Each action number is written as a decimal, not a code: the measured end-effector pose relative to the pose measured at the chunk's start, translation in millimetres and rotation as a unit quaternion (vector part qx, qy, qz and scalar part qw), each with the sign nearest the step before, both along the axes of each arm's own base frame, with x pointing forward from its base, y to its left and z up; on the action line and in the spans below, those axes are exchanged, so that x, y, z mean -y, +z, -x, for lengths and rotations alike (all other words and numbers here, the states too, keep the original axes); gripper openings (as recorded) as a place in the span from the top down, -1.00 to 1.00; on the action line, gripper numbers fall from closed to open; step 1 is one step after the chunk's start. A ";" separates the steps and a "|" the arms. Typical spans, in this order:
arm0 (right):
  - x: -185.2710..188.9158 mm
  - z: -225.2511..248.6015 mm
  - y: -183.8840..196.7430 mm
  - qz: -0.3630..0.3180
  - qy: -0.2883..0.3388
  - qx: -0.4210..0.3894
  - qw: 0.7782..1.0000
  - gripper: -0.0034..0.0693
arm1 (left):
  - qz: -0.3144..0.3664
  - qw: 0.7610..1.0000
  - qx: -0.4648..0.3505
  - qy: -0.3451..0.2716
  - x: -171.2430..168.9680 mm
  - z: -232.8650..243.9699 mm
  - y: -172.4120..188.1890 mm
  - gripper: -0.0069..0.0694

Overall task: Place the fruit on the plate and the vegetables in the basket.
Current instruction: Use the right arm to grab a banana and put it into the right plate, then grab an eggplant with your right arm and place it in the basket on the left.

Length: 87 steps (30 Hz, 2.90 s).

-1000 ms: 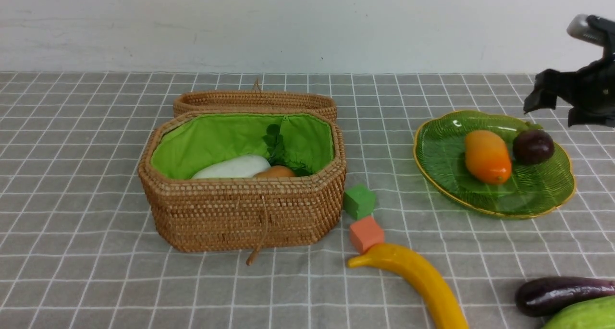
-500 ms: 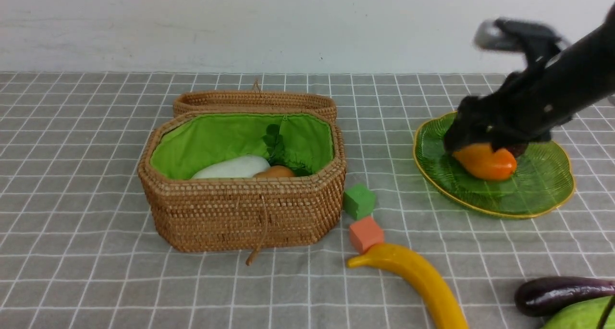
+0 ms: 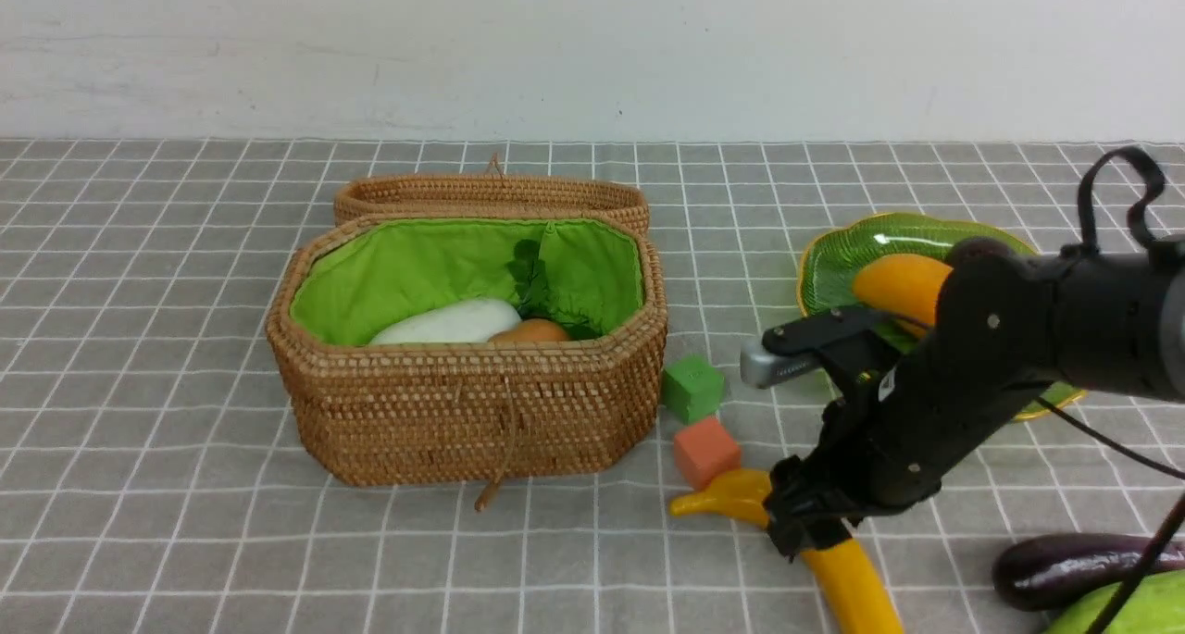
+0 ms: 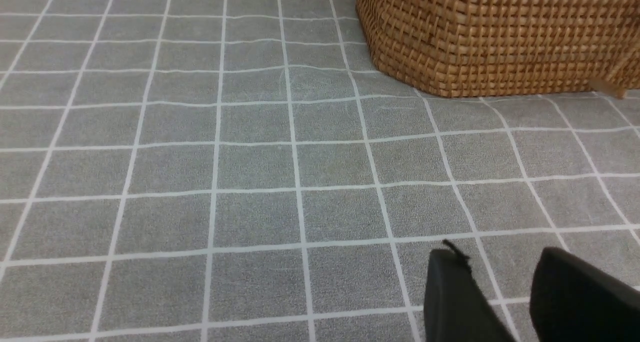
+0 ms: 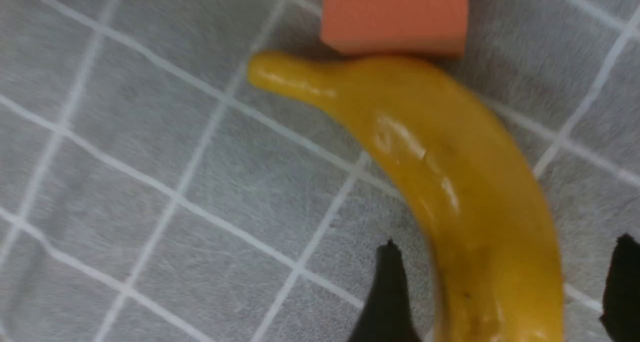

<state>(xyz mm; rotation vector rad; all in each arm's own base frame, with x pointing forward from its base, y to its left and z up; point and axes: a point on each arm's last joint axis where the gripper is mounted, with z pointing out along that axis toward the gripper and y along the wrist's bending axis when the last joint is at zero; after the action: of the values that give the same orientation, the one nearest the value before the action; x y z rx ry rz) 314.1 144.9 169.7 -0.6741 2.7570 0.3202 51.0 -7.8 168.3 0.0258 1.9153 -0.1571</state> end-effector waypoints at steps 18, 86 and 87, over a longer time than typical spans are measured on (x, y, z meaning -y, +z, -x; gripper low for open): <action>114.4 -34.9 112.8 -0.167 -0.380 0.099 0.905 0.03 | 0.000 1.000 0.000 0.000 0.0 0.0 0.0 0.20; 90.8 38.5 32.7 0.239 0.258 0.054 0.935 -0.52 | 0.000 1.000 0.000 0.000 0.0 0.0 0.1 0.19; 90.0 38.0 29.8 0.236 0.263 0.049 0.934 -0.52 | 0.000 1.000 0.000 0.000 0.0 0.0 0.1 0.19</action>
<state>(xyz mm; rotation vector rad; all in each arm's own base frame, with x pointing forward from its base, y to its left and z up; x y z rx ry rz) 276.1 54.9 199.5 -1.5069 2.5200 -0.2833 51.0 -7.8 168.4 0.0257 1.9143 -0.1571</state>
